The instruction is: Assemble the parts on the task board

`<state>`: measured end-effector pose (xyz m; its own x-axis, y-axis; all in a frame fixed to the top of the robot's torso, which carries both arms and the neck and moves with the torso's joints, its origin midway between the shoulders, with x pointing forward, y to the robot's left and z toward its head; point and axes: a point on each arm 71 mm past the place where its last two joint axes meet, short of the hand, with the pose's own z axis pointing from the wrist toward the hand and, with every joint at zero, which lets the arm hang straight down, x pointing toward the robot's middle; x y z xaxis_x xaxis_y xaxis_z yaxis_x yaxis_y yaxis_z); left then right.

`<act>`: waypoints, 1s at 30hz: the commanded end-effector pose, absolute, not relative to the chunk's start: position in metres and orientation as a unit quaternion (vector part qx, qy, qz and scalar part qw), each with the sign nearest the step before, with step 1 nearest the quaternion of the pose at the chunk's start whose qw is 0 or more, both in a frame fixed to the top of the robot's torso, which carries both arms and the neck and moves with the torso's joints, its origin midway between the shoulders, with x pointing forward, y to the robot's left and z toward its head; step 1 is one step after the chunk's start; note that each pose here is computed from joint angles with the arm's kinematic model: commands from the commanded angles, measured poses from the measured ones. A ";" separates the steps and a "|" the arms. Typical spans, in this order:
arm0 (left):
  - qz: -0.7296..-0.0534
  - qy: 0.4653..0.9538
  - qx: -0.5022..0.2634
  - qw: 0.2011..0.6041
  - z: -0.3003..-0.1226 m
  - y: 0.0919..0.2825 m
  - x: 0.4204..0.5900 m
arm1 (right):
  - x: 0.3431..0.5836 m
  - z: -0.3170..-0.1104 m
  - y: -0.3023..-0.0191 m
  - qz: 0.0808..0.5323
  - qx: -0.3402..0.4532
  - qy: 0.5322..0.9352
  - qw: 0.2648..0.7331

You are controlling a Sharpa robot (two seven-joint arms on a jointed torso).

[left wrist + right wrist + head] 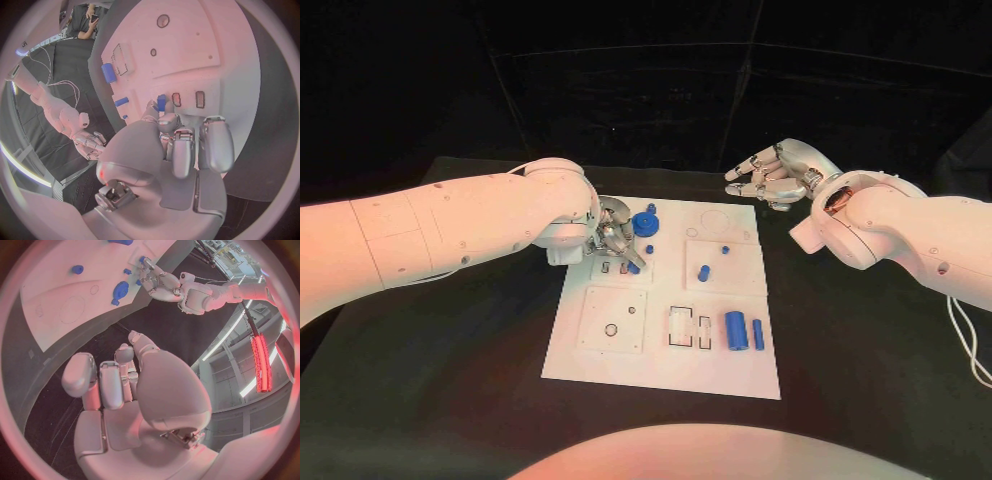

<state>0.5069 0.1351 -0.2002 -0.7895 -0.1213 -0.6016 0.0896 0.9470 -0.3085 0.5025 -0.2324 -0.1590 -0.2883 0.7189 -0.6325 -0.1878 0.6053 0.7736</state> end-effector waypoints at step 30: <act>-0.181 0.891 -0.048 0.413 -0.200 0.154 0.490 | 0.504 -0.159 -0.237 0.399 0.191 0.696 0.565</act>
<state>0.4878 0.1534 -0.2040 -0.7036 -0.2469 -0.6664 0.0343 0.9248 -0.3789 0.5037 -0.2367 -0.1598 -0.2858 0.7178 -0.6349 -0.1802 0.6104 0.7713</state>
